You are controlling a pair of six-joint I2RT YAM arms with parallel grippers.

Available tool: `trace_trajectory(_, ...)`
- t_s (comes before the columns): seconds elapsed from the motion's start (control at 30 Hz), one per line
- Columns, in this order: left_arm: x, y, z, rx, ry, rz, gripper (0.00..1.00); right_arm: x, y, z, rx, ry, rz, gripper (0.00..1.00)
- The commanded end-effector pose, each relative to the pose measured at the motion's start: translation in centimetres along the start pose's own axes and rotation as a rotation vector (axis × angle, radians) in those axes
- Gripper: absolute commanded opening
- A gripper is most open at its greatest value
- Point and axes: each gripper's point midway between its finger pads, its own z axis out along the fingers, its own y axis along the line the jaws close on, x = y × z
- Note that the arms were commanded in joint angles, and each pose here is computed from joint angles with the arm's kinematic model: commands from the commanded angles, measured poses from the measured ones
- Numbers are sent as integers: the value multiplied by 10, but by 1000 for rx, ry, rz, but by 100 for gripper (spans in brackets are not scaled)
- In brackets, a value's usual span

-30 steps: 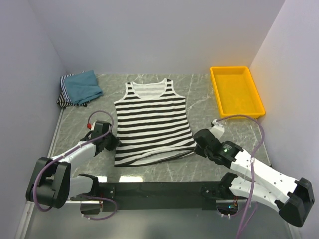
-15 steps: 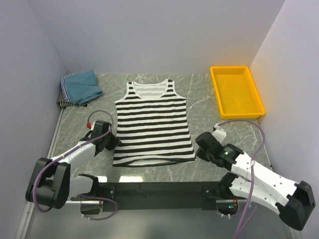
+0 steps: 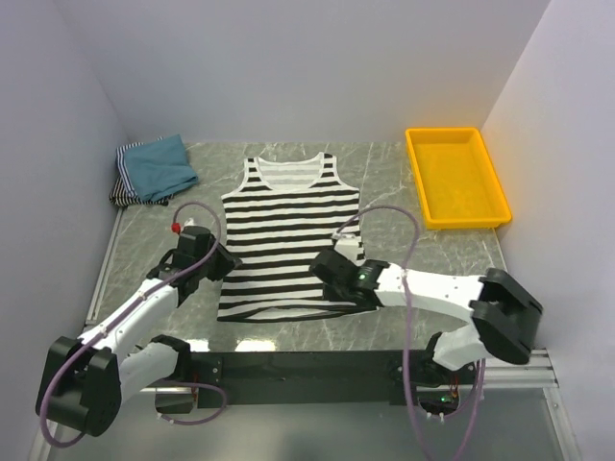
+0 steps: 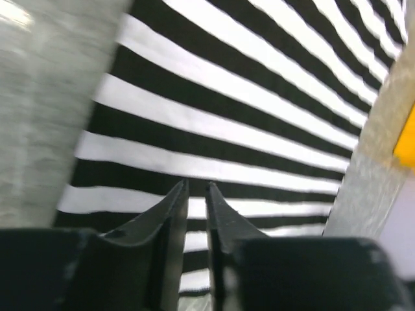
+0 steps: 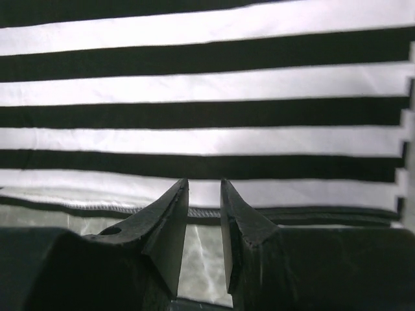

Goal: Fold and stack the tank tops
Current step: Flatten the tank top out

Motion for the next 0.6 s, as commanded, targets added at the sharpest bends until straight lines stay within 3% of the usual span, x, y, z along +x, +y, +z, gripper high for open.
trace_trajectory(0.0,17,-21,-11,56,63,59,22,-17,40,9,-88,-39,-41,34)
trace_trajectory(0.13,51,-22,-14,51,139,71,7,-12,60,18,-131,-17,-51,34)
trace_trajectory(0.33,95,0,-5,2,248,94,1,12,57,37,-124,49,-59,34)
trace_trajectory(0.57,110,17,2,-59,297,137,1,40,31,40,-86,112,-16,34)
